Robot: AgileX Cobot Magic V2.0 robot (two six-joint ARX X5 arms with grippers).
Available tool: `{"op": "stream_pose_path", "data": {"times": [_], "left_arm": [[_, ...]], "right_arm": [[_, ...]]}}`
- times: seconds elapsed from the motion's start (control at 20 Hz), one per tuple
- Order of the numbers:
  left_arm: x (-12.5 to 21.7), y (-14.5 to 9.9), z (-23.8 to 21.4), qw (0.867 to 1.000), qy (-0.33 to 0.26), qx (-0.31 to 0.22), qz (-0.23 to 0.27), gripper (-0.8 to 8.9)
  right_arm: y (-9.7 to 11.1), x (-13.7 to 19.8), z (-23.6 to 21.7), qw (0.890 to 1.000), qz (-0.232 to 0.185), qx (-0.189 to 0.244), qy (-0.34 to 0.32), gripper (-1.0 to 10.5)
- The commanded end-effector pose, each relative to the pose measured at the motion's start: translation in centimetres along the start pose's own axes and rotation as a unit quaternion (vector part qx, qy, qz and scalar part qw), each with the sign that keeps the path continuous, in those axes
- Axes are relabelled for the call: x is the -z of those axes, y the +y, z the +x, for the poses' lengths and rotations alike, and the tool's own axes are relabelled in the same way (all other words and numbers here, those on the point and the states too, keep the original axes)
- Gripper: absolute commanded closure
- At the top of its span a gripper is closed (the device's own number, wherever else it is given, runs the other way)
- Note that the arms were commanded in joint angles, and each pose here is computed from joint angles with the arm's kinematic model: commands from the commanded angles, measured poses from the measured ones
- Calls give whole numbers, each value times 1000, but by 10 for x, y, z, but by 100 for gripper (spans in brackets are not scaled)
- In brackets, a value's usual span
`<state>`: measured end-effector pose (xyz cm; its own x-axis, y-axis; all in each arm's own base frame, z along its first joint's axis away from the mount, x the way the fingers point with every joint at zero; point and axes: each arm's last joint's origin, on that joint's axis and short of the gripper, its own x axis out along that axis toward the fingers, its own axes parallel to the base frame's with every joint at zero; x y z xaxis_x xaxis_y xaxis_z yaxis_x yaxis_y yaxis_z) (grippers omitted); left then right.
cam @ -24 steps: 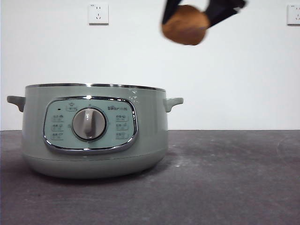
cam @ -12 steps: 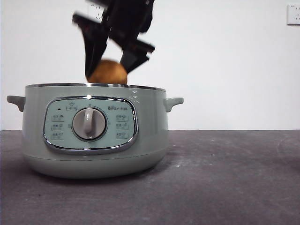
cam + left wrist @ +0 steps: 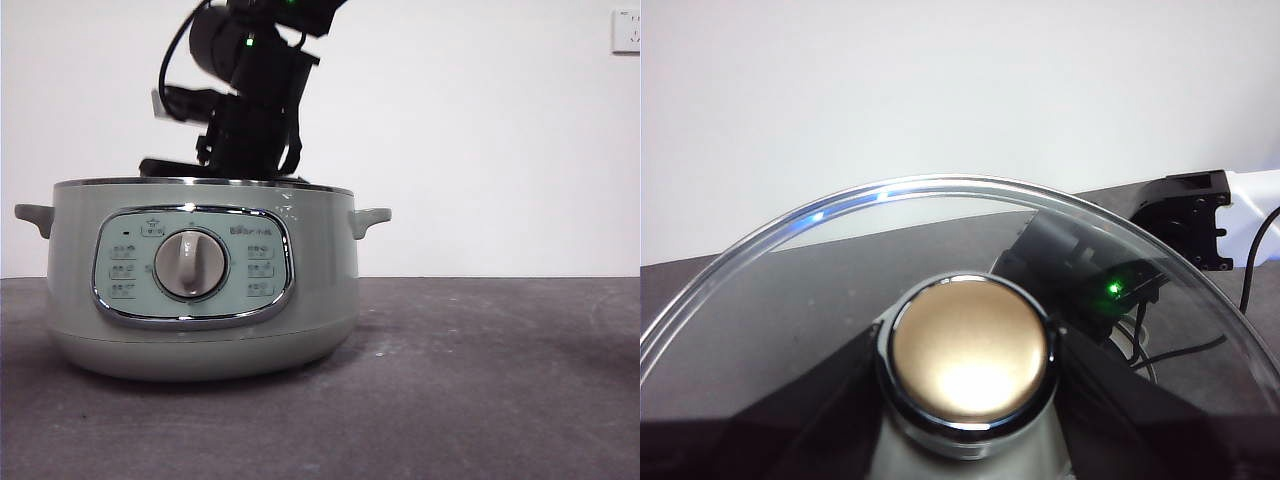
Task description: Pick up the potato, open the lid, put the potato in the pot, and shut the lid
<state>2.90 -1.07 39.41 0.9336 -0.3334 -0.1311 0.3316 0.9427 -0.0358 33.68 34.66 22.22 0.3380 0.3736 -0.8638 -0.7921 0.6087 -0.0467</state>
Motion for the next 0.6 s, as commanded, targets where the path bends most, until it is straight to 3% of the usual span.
{"op": "stream_pose_path", "data": {"times": [0.05, 0.1, 0.2, 0.25, 0.6], "left_arm": [[-7, 0, -5, 999, -35, 1, -8, 821], [-6, 0, -5, 999, -32, 1, -7, 821], [-5, 0, -5, 1000, -25, 1, -6, 821], [-4, 0, -5, 1000, -23, 1, -6, 821], [-4, 0, -5, 1000, -23, 1, -6, 821]], "right_arm": [[1, 1, 7, 1000, -5, -2, 4, 940], [1, 2, 7, 1000, -5, -2, 6, 906], [0, 3, 7, 1000, -3, -2, 14, 576], [0, 3, 7, 1000, -2, -1, 14, 498], [1, 1, -4, 1000, 11, -2, 10, 501]]}}
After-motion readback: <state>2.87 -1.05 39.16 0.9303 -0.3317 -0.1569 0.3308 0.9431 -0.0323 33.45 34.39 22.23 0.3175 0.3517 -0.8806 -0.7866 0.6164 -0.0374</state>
